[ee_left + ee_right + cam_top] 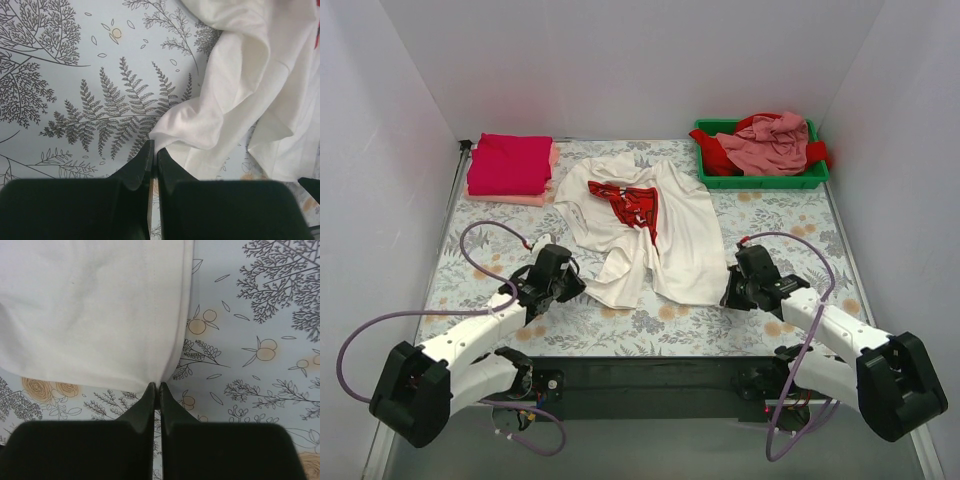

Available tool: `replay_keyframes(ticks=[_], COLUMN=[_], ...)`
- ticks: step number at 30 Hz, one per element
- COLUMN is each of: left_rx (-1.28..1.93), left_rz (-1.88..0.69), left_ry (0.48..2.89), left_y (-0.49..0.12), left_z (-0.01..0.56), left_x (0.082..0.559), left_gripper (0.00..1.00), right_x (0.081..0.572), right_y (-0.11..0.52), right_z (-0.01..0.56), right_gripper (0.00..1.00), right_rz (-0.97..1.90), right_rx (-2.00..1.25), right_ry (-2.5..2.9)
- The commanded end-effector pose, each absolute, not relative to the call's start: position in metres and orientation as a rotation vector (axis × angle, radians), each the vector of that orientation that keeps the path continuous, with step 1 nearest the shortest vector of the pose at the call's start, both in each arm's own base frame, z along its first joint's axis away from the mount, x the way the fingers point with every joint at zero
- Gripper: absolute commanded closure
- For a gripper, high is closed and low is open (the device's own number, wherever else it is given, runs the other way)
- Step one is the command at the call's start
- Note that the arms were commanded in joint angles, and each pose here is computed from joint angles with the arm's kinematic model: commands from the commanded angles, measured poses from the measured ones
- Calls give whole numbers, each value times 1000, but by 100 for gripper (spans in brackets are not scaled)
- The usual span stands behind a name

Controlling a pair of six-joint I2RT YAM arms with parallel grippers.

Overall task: Fold and stack the t-shirts
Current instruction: Flatten the tshirt out

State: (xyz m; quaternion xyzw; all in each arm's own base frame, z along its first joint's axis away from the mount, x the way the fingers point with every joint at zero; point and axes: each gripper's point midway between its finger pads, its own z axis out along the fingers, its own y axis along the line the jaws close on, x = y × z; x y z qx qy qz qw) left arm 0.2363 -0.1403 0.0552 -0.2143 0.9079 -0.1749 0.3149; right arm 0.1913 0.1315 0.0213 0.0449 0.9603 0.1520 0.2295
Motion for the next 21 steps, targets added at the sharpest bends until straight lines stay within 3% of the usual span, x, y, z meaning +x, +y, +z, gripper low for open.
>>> replay_keyframes(ticks=[1,10,17,21], left_rx=[-565,-639,-634,-584], left_rz=[-563,-741,-751,-763], left_ry=[2309,1874,1545,1397], left_y=[-151,-152,-125,-110], left_z=[88,256,401,472], left_x=[247,294,301,287], left_gripper=[100,100,100,100], right_x=[218,291,294,280], right_y=[132,106,79,66], right_z=[63,254,411,473], right_gripper=[99,99,99,99], right_rz=[394,261,206,192], right_rx=[60,107,126,127], right_ry=[2494,1944,1600,1471])
